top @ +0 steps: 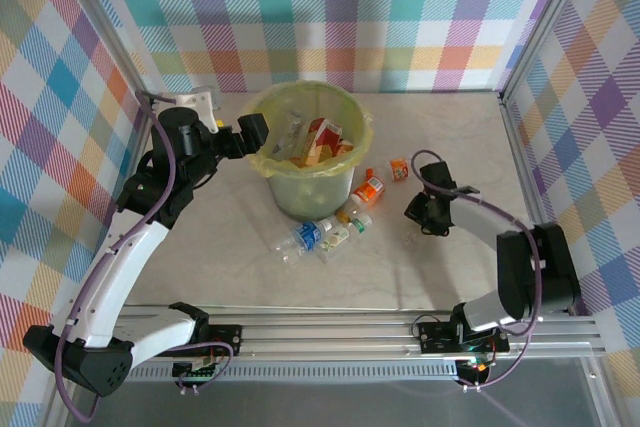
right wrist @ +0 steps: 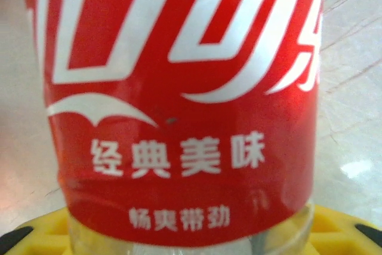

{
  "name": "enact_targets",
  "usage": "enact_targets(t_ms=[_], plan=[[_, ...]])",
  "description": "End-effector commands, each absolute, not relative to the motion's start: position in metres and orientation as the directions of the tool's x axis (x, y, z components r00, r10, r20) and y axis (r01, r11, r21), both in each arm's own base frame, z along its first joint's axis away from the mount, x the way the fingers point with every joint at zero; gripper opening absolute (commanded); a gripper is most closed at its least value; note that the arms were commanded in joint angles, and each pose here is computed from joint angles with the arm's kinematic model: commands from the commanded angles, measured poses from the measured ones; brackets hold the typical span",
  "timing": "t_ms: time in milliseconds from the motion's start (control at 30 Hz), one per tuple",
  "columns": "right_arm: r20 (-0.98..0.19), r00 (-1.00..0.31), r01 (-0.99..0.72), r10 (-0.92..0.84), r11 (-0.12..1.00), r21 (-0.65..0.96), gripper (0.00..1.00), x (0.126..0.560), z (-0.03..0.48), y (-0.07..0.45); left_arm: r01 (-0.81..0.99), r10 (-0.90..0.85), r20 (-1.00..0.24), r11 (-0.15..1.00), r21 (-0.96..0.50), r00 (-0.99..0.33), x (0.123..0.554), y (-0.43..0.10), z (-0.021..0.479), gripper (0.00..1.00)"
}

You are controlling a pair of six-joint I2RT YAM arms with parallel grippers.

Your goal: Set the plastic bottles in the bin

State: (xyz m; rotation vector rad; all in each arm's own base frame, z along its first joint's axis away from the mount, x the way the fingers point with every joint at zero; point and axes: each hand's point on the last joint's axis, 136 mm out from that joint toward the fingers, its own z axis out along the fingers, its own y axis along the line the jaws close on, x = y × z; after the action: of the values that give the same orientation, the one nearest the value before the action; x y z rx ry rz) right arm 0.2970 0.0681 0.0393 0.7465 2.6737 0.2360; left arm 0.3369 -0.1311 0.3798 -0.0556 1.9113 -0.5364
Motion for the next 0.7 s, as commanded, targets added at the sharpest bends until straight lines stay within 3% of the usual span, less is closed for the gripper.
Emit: enact_targets(t_ms=[0, 333, 667], plan=[[-0.361, -0.795, 0.403, 0.487, 0.87, 0.285, 0.47, 0.296, 0.066, 0.067, 0.242, -0.306, -0.867, 0.875, -0.419, -0.393, 0.337, -0.139, 0.388, 1.0], [-0.622, -0.693, 0.039, 0.364, 0.881, 0.472, 0.46, 0.287, 0.179, 0.095, 0.347, -0.327, -0.848, 0.805, -0.482, -0.418, 0.336, -0.163, 0.398, 1.0], [-0.827, -0.524, -0.481, 0.201, 0.732, 0.483, 0.46, 0.252, 0.283, 0.167, 0.565, -0.269, -0.835, 0.634, -0.529, -0.48, 0.322, -0.232, 0.418, 1.0]])
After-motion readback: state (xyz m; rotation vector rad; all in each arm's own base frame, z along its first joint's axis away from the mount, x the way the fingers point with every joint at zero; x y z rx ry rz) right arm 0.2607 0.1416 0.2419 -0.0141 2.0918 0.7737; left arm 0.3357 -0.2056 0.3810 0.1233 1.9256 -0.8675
